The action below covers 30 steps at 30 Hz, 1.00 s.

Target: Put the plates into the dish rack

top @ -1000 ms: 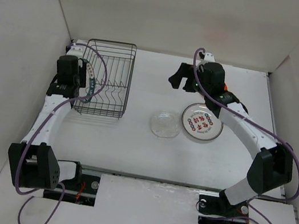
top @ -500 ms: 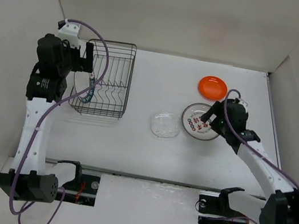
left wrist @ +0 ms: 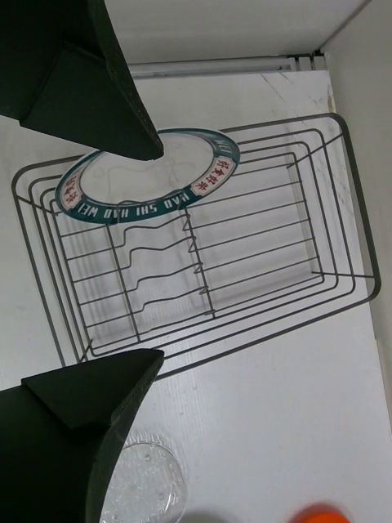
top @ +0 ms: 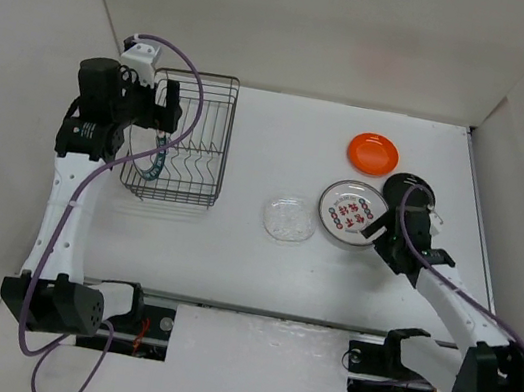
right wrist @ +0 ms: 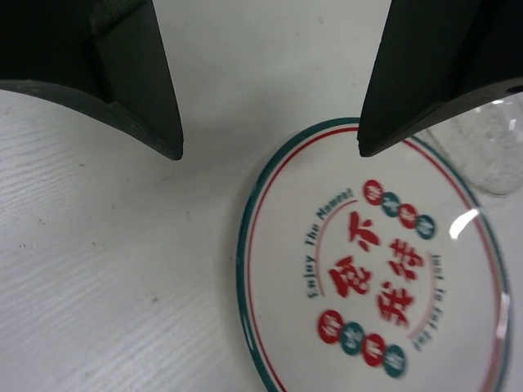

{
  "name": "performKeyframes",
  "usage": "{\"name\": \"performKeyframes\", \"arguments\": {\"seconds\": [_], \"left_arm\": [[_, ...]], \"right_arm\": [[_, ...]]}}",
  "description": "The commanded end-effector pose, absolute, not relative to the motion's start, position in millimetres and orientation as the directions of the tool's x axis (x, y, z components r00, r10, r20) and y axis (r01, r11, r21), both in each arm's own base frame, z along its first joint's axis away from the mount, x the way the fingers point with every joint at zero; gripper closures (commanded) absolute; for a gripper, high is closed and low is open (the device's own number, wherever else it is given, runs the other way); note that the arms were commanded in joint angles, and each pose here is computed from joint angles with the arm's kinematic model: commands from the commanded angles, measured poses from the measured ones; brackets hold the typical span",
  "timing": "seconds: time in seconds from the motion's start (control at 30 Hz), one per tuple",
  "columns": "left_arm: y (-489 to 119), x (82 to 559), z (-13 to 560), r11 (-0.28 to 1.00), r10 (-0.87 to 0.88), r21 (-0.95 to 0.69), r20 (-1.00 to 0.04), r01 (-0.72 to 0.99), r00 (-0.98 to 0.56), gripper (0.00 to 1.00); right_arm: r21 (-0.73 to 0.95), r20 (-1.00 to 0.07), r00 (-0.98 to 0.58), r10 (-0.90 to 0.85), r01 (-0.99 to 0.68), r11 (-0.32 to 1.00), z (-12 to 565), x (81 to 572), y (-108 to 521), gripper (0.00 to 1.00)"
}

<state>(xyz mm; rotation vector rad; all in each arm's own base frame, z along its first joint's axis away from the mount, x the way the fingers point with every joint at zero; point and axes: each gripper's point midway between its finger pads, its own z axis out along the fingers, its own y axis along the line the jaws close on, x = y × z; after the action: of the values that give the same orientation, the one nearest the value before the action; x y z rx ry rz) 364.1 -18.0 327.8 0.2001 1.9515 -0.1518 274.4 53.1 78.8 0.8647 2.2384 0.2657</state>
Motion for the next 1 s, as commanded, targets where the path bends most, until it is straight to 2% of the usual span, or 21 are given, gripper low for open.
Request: {"name": "performKeyframes", "arguments": {"seconds": [0.0, 0.17, 0.33, 0.57, 0.63, 0.7, 0.77, 0.8, 0.87, 0.9, 0.93, 0.97], "left_arm": [[-29, 364, 350, 0.964, 0.076, -0.009, -0.949, 0.267, -0.306, 0.01], [-32, 365, 348, 0.958, 0.086, -0.005, -0.949, 0.287, -0.303, 0.01], [-33, 366, 336, 0.955, 0.084, -0.017, -0.941, 0.295, -0.328, 0.01], [-33, 372, 338, 0.954, 0.093, -0.009, -0.941, 0.298, -0.326, 0.01], [-32, 374, 339, 0.954, 0.093, -0.009, -0.941, 0.298, -0.325, 0.01], [-32, 374, 339, 0.954, 0.093, -0.009, -0.941, 0.298, -0.325, 0.01], [-33, 375, 337, 0.955, 0.084, -0.017, -0.941, 0.295, -0.328, 0.01], [-33, 375, 337, 0.955, 0.084, -0.017, -0.941, 0.295, -0.328, 0.01], [-33, 376, 335, 0.955, 0.084, -0.017, -0.941, 0.295, -0.326, 0.01], [-33, 375, 331, 0.955, 0.084, -0.020, -0.938, 0.295, -0.336, 0.01], [-33, 375, 331, 0.955, 0.084, -0.020, -0.938, 0.295, -0.336, 0.01], [-33, 375, 331, 0.955, 0.084, -0.020, -0.938, 0.295, -0.336, 0.01]], "right_arm": [[0.444, -0.534, -0.515, 0.670, 0.504, 0.741, 72, 285, 57, 0.09], [0.450, -0.545, -0.475, 0.690, 0.529, 0.720, 67, 296, 49, 0.16], [0.427, -0.525, -0.494, 0.693, 0.552, 0.716, 53, 301, 48, 0.36], [0.399, -0.508, -0.525, 0.683, 0.559, 0.727, 47, 307, 50, 0.39], [0.400, -0.507, -0.535, 0.676, 0.548, 0.734, 51, 313, 53, 0.45], [0.398, -0.506, -0.537, 0.675, 0.549, 0.735, 51, 316, 53, 0.57], [0.374, -0.499, -0.557, 0.664, 0.553, 0.745, 45, 316, 53, 0.57], [0.376, -0.500, -0.550, 0.669, 0.559, 0.739, 49, 318, 50, 0.65], [0.372, -0.489, -0.560, 0.669, 0.560, 0.740, 46, 320, 52, 0.66], [0.362, -0.488, -0.569, 0.662, 0.558, 0.747, 44, 318, 52, 0.72], [0.362, -0.488, -0.569, 0.662, 0.558, 0.747, 44, 317, 52, 0.85], [0.362, -0.488, -0.569, 0.662, 0.558, 0.747, 44, 317, 52, 0.92]]}}
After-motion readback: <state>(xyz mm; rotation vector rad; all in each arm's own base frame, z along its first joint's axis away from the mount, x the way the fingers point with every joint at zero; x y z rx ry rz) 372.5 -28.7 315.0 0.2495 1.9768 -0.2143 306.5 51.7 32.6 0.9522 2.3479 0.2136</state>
